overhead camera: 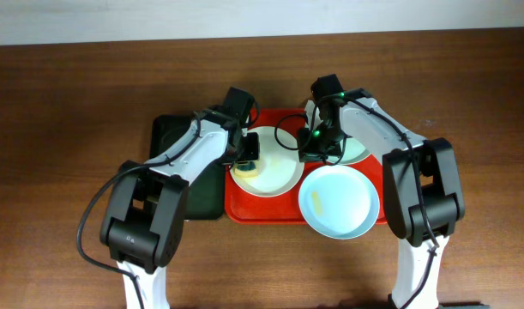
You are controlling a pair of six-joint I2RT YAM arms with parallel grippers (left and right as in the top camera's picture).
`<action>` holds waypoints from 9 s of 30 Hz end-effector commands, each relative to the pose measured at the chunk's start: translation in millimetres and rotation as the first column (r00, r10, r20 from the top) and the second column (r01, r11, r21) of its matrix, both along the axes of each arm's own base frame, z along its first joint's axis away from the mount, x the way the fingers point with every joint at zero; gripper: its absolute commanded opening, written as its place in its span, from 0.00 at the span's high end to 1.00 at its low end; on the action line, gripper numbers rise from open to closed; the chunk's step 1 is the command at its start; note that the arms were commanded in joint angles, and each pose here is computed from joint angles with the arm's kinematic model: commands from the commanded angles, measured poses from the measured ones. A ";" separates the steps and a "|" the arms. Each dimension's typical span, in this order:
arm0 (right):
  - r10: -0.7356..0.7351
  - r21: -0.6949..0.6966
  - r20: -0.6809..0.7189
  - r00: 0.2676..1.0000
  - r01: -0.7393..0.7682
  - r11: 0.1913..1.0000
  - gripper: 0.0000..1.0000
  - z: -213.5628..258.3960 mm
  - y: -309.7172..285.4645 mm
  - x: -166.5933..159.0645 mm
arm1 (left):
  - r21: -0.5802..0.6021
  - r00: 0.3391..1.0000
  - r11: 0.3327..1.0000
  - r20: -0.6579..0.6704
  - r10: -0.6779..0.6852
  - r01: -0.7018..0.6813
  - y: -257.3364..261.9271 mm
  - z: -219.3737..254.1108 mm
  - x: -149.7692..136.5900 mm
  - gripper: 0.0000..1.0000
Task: Clean dirty plates on tray and stack at the side
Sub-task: 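Hold plate with right gripper and scrub it with the left-held sponge, then move the sponge with left gripper back to the black tray, then lift the white plate with the right gripper off the red tray, then carry the white plate right and set it on the table, then reach right gripper to the pale-blue plate's rim on the red tray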
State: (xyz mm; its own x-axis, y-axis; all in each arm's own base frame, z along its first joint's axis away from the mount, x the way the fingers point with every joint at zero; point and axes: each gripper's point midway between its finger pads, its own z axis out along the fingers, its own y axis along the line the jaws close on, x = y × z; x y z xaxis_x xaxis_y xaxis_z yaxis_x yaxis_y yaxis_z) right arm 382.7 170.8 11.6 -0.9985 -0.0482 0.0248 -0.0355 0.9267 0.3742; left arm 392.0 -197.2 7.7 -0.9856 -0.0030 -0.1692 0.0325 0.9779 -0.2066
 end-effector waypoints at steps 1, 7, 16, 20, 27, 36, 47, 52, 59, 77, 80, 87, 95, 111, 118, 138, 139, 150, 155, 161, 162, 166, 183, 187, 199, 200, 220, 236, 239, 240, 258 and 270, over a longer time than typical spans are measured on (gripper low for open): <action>0.000 0.011 0.000 1.000 0.000 1.000 0.96 2.9 4.4 -1.9 | -0.119 0.981 0.993 -0.185 -0.050 0.028 -24.9 -44.8 -35.7 1.00; 0.000 0.011 0.000 1.000 0.000 1.000 0.96 2.9 4.4 -1.8 | -0.454 0.985 0.885 -0.073 -0.154 0.105 -61.8 33.8 -6.7 1.00; 0.000 0.011 0.000 1.000 0.000 1.000 0.96 2.9 4.4 -1.8 | -0.052 1.000 0.999 0.014 0.000 0.001 16.9 42.7 2.5 1.00; 0.000 0.011 0.000 1.000 0.000 1.000 0.96 2.9 4.4 -1.8 | -0.032 0.999 0.999 -0.004 -0.033 0.033 8.7 14.5 -14.5 1.00; 0.000 0.014 -0.001 1.000 0.000 1.000 0.96 3.1 4.9 -2.1 | -0.077 0.996 0.996 -0.079 -0.040 0.034 -20.6 -38.9 -47.3 1.00; 0.000 0.014 -0.001 1.000 0.000 1.000 0.96 3.2 5.0 -2.1 | -0.538 0.986 0.830 0.016 -0.165 0.147 -89.3 56.7 -20.2 1.00; 0.002 0.035 -0.007 1.000 -0.001 0.999 0.95 4.6 8.1 -3.0 | 0.011 0.979 0.990 0.153 0.138 -0.141 94.8 114.6 3.1 1.00; -0.040 0.026 -0.022 0.999 0.040 0.999 0.94 4.2 6.8 -2.3 | 0.163 0.988 0.975 0.040 0.148 -0.153 135.1 87.8 -27.4 1.00; -0.047 0.030 -0.013 0.999 0.047 0.998 0.95 4.4 7.7 0.4 | 0.184 0.994 0.977 0.030 0.102 -0.106 137.9 65.0 -34.9 1.00; -0.046 0.029 -0.016 0.999 0.047 0.998 0.96 4.3 7.9 -0.4 | 0.172 0.993 0.980 0.077 0.091 -0.103 139.3 18.2 -40.6 0.79; -0.046 0.028 -0.018 0.999 0.047 0.999 0.96 4.3 7.7 -0.9 | 0.166 0.992 0.980 0.088 0.092 -0.106 138.2 25.1 -35.2 0.49; -0.046 0.026 -0.022 0.999 0.047 0.999 0.80 4.2 7.3 -1.9 | 0.132 0.973 0.982 0.202 0.107 -0.136 136.5 108.9 2.1 0.40; -0.046 -0.009 -0.010 0.999 0.046 0.999 0.85 1.6 2.0 -0.4 | 0.053 0.887 0.948 0.374 0.273 -0.314 187.2 235.0 13.9 0.00; -0.055 0.057 0.147 0.988 0.048 0.997 0.96 81.9 7.6 18.5 | 0.062 0.875 0.923 0.348 0.336 -0.379 215.5 240.9 -5.3 0.01; -0.111 0.089 0.177 0.978 0.096 0.991 0.96 112.0 8.6 16.5 | 0.062 0.875 0.923 0.348 0.336 -0.379 215.5 240.9 -5.3 0.01; 0.003 -0.161 0.795 0.607 0.207 0.965 0.96 179.4 112.7 70.3 | 0.062 0.875 0.923 0.348 0.336 -0.379 215.7 240.9 -5.3 0.01; 0.031 -0.176 0.816 0.577 0.198 0.964 0.96 185.2 117.6 71.3 | 0.063 0.875 0.923 0.348 0.336 -0.379 215.7 240.9 -5.3 0.01; 0.253 -0.311 0.940 0.229 0.270 0.911 0.96 262.2 148.2 76.1 | 0.063 0.875 0.923 0.348 0.336 -0.379 215.7 240.9 -5.3 0.01; 0.269 -0.302 0.951 0.156 0.263 0.916 0.96 280.2 158.5 76.4 | 0.062 0.875 0.923 0.348 0.336 -0.379 215.7 240.9 -5.3 0.01; 0.284 -0.292 0.956 0.073 0.303 0.907 0.96 305.2 161.9 73.7 | 0.062 0.875 0.923 0.348 0.336 -0.379 215.5 240.9 -5.3 0.01; 0.282 -0.288 0.957 0.065 0.309 0.906 0.96 307.8 162.0 73.2 | 0.063 0.875 0.923 0.348 0.336 -0.379 215.7 240.9 -5.3 0.01; 0.277 -0.276 0.960 0.043 0.318 0.907 0.96 314.6 164.7 70.4 | 0.063 0.875 0.923 0.348 0.336 -0.379 215.7 240.9 -5.3 0.01; 0.159 -0.183 0.983 0.092 0.419 0.889 0.96 305.7 145.9 69.3 | 0.062 0.875 0.923 0.348 0.336 -0.379 215.6 240.9 -5.3 0.01; 0.154 -0.197 0.979 0.136 0.405 0.893 0.96 292.4 145.9 67.6 | 0.062 0.875 0.923 0.348 0.336 -0.379 215.5 240.9 -5.3 0.01; -0.187 0.020 0.794 0.578 0.282 0.959 0.96 193.2 134.5 66.5 | 0.062 0.875 0.923 0.348 0.336 -0.379 215.7 240.9 -5.3 0.01; -0.199 0.048 0.758 0.621 0.252 0.967 0.96 188.8 129.4 70.8 | 0.062 0.875 0.923 0.348 0.336 -0.379 215.7 240.9 -5.3 0.01; -0.771 0.042 0.288 0.567 0.797 0.602 0.96 158.6 -285.6 38.7 | 0.062 0.876 0.923 0.347 0.336 -0.379 215.5 240.8 -5.3 0.01; -0.854 -0.296 0.254 0.454 0.877 0.378 0.96 97.4 -392.0 -63.9 | 0.063 0.876 0.923 0.348 0.335 -0.379 215.5 240.9 -5.3 0.01; -0.857 -0.301 0.233 0.459 0.872 0.386 0.96 75.5 -386.5 -69.5 | 0.062 0.875 0.923 0.348 0.336 -0.379 215.5 240.9 -5.3 0.01; -0.858 -0.306 0.226 0.461 0.870 0.387 0.96 68.4 -384.8 -72.4 | 0.063 0.876 0.923 0.348 0.335 -0.379 215.5 240.9 -5.3 0.01; -0.571 -0.174 0.215 0.792 0.606 0.776 0.39 101.3 -317.2 -28.1 | 0.062 0.875 0.923 0.348 0.336 -0.379 215.7 240.9 -5.3 0.01; -0.135 -0.130 0.328 0.935 0.186 0.974 0.30 105.6 -192.5 33.5 | 0.062 0.875 0.923 0.348 0.336 -0.379 215.7 240.9 -5.3 0.01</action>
